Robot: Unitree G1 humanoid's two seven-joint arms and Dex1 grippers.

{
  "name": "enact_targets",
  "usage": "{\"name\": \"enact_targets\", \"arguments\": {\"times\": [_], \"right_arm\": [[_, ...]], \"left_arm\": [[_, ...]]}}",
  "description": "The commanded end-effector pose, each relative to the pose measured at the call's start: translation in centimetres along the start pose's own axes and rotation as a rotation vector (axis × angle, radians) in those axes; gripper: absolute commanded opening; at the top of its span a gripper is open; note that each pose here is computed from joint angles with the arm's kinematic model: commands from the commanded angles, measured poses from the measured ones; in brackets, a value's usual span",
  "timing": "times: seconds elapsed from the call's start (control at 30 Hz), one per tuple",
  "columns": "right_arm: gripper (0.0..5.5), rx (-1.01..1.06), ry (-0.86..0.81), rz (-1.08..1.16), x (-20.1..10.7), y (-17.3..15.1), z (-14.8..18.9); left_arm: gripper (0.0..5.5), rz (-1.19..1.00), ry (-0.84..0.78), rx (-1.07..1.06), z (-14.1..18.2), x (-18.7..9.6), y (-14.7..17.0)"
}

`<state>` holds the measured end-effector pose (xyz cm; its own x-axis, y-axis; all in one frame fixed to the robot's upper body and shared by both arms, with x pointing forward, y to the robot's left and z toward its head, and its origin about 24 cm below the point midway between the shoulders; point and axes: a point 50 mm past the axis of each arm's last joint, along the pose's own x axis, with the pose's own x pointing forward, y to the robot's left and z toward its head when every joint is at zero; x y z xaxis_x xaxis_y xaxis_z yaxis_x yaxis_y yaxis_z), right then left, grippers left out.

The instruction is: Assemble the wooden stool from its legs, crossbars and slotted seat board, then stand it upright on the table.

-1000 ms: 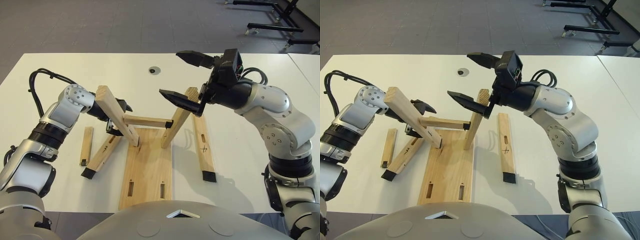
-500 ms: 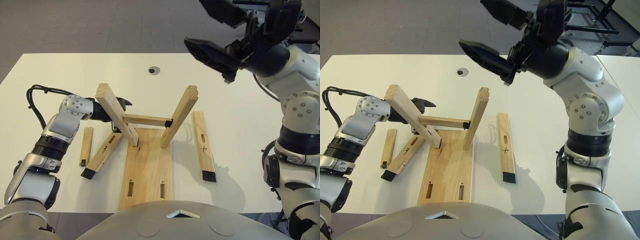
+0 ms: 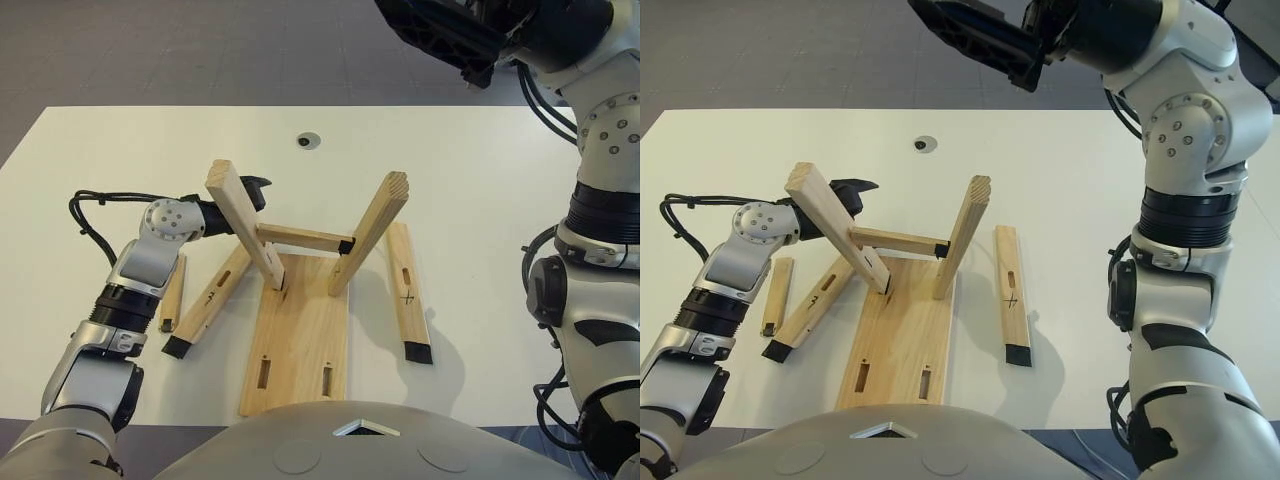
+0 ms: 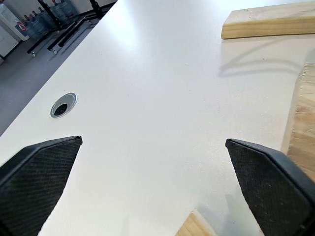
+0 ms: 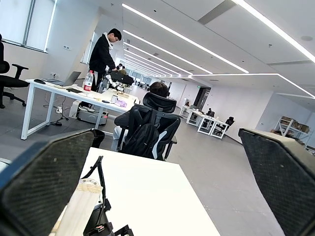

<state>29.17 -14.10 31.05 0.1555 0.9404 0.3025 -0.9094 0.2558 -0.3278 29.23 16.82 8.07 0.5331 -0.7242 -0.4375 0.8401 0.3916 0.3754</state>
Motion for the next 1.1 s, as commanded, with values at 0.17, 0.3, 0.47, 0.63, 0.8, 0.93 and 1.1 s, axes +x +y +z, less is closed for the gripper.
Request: {"name": "enact_targets", "arguments": {"times": [0.17, 0.3, 0.47, 0.63, 0.8, 0.93, 1.1], "right_arm": [[5.40, 0.026, 0.004, -0.075, -1.0, 0.1, -1.5], [5.40, 0.078, 0.016, -0.160, -2.3, 1.1, -3.1], [5.40, 0.114, 0.036, -0.245, -3.4, 2.7, -4.1], [5.40, 0.146, 0.048, -0.303, -3.9, 3.9, -5.0], [5.40, 0.164, 0.050, -0.345, -4.1, 4.9, -5.5], [5.40, 0.172, 0.044, -0.393, -4.3, 6.2, -5.8], [5.40, 0.178, 0.024, -0.421, -3.5, 7.5, -6.1]], "left_arm": [[5.36, 0.214, -0.007, -0.049, -0.3, -2.9, 0.2], [5.36, 0.545, -0.016, -0.129, -0.2, -6.5, 0.5], [5.36, 1.033, -0.071, -0.203, 1.6, -11.8, 1.3], [5.36, 1.057, -0.456, -0.047, 10.1, -11.7, -0.1], [5.36, 0.920, -0.631, -0.068, 13.3, -11.7, -1.4], [5.36, 0.762, -0.501, 0.042, 13.8, -11.4, -1.6], [5.36, 0.550, -0.313, 0.249, 14.3, -9.6, -1.9]]}}
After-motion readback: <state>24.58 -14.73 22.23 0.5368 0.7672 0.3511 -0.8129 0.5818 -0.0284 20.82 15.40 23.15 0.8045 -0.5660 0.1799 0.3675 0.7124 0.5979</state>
